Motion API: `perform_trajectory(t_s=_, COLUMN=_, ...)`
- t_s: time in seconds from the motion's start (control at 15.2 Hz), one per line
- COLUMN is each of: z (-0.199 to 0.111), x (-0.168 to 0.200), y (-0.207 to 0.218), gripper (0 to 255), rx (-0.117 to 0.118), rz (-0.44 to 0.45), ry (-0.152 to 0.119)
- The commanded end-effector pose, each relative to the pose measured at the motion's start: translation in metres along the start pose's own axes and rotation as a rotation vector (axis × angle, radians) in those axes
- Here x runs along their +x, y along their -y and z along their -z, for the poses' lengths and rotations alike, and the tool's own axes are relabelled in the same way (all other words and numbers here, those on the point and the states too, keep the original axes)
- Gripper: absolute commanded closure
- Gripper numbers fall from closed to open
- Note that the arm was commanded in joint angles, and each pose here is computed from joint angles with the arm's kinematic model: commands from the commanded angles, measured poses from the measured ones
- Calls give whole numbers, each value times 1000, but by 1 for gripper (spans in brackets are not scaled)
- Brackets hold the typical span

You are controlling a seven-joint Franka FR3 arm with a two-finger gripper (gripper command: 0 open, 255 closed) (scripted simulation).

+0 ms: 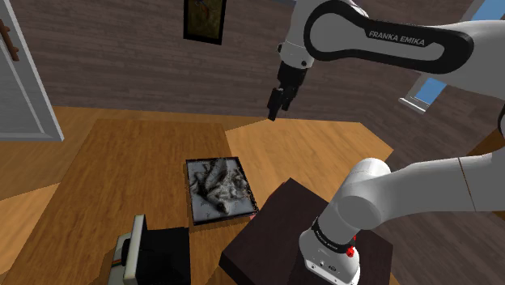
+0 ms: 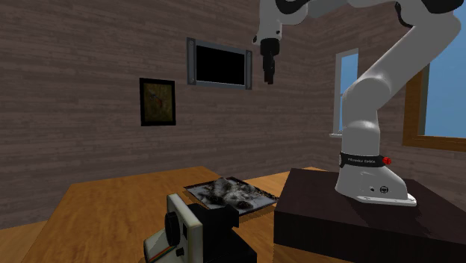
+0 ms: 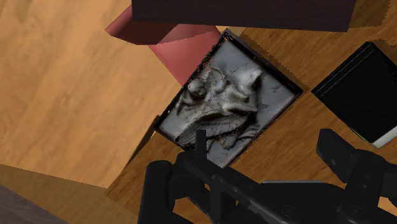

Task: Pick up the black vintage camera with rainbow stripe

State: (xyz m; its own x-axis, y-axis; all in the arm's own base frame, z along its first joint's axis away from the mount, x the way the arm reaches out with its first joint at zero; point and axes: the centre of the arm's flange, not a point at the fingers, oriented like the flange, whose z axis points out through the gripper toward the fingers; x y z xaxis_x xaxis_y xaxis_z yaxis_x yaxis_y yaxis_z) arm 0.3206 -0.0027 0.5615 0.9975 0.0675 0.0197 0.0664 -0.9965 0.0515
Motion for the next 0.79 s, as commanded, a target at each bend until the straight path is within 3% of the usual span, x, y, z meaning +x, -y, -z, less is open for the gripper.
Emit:
perform_trajectory(t_s=0.0, z=0, x=0, y=0, gripper=0, rx=0, rz=0, ry=0)
perform_trajectory(t_s=0.73, z=-85, x=20, y=114, gripper=0, rx=12, rz=-188, ry=5)
